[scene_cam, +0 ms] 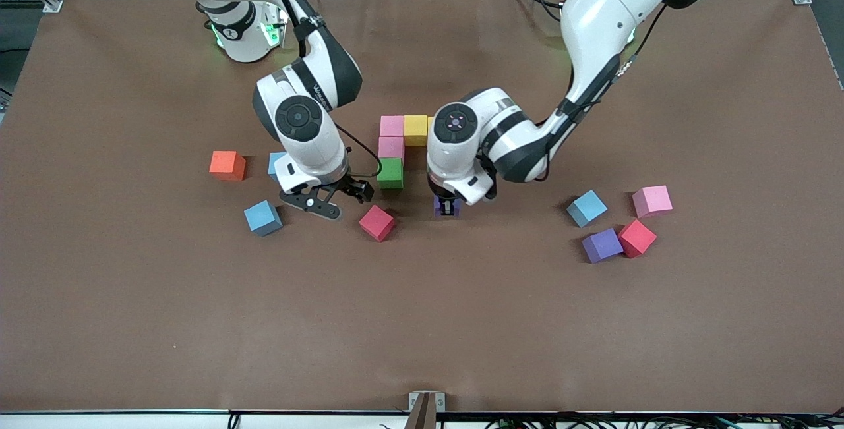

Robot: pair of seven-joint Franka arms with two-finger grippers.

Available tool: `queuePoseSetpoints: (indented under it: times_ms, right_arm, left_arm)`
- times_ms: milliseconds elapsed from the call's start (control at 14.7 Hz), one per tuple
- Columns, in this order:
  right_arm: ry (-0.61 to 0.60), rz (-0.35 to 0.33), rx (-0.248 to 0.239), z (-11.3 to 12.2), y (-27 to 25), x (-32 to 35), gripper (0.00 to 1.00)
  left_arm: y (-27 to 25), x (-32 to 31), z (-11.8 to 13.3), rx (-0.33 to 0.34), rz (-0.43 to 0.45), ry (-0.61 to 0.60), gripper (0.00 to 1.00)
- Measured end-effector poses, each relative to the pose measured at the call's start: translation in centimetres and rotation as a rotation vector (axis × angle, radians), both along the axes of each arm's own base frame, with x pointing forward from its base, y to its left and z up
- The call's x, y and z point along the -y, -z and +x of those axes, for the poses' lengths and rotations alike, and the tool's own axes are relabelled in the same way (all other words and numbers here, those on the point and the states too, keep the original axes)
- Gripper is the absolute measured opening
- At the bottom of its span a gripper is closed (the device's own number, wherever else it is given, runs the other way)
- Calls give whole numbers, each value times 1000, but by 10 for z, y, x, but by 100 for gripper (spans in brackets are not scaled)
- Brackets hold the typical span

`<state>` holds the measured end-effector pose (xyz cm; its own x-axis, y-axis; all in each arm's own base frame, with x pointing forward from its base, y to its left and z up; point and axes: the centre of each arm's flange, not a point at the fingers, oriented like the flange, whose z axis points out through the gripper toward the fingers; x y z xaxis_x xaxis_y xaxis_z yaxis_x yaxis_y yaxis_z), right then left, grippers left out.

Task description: Arrange 11 blocks into digit 3

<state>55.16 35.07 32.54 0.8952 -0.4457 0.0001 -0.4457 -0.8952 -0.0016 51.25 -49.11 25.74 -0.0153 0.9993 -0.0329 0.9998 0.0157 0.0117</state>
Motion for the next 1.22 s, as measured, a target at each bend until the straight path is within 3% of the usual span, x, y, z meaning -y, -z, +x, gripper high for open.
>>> queuePoseSetpoints:
  times_ms: [204,407,679,1222]
  right_arm:
    - [145,5,12,17,14,-21,100]
    - [208,12,-5,33,50,-37,100]
    - [219,27,5,42,73,-42,100]
    - [217,20,-6,40,99,-44,98]
  left_arm:
    - [17,20,-20,-9,-7,-15,53]
    - [34,35,-35,1,-1,-22,53]
    - [48,49,-53,-6,8,-14,53]
    - [48,48,-51,-1,0,-17,53]
